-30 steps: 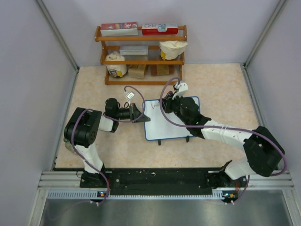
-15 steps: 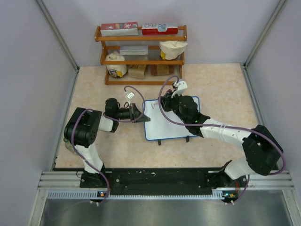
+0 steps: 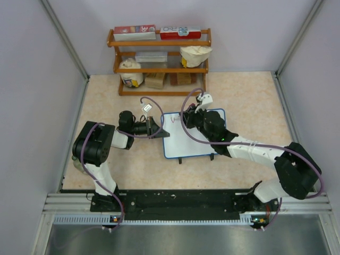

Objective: Write a sentence on the whiteboard

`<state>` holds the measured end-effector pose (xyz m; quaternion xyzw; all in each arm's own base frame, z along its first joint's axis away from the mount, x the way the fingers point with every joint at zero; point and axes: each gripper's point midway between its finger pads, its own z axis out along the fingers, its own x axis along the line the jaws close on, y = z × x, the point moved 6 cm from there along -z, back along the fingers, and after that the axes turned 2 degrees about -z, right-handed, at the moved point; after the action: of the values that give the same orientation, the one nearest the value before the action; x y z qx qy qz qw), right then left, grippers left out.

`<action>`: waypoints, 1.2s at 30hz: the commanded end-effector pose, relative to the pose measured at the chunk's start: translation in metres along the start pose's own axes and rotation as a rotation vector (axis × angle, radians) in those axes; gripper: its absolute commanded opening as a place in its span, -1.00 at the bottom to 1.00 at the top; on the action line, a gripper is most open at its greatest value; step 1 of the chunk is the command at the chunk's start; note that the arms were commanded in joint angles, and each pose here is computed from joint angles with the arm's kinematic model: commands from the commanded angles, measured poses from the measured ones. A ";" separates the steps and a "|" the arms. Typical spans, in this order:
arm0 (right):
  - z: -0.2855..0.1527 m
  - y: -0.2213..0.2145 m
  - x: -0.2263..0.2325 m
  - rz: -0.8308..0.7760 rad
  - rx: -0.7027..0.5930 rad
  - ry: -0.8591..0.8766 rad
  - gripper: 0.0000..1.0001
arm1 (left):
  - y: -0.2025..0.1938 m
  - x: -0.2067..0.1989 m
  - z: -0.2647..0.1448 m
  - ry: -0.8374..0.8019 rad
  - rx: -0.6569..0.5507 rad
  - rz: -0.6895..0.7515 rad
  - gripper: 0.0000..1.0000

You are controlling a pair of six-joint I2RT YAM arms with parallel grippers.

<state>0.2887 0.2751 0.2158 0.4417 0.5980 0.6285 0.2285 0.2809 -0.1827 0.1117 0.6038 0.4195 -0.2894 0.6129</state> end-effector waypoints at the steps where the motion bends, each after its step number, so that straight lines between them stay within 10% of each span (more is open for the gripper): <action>1: -0.009 -0.012 -0.007 -0.017 0.040 -0.020 -1.00 | 0.005 0.000 0.001 0.001 -0.017 0.021 -1.00; 36: 0.005 0.021 -0.012 -0.022 -0.050 -0.113 -1.00 | 0.005 0.001 0.001 -0.002 -0.015 0.016 -1.00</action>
<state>0.2917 0.2641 0.2216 0.4610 0.5826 0.6182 0.2565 0.2811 -0.1828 0.1124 0.6038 0.4177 -0.2890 0.6143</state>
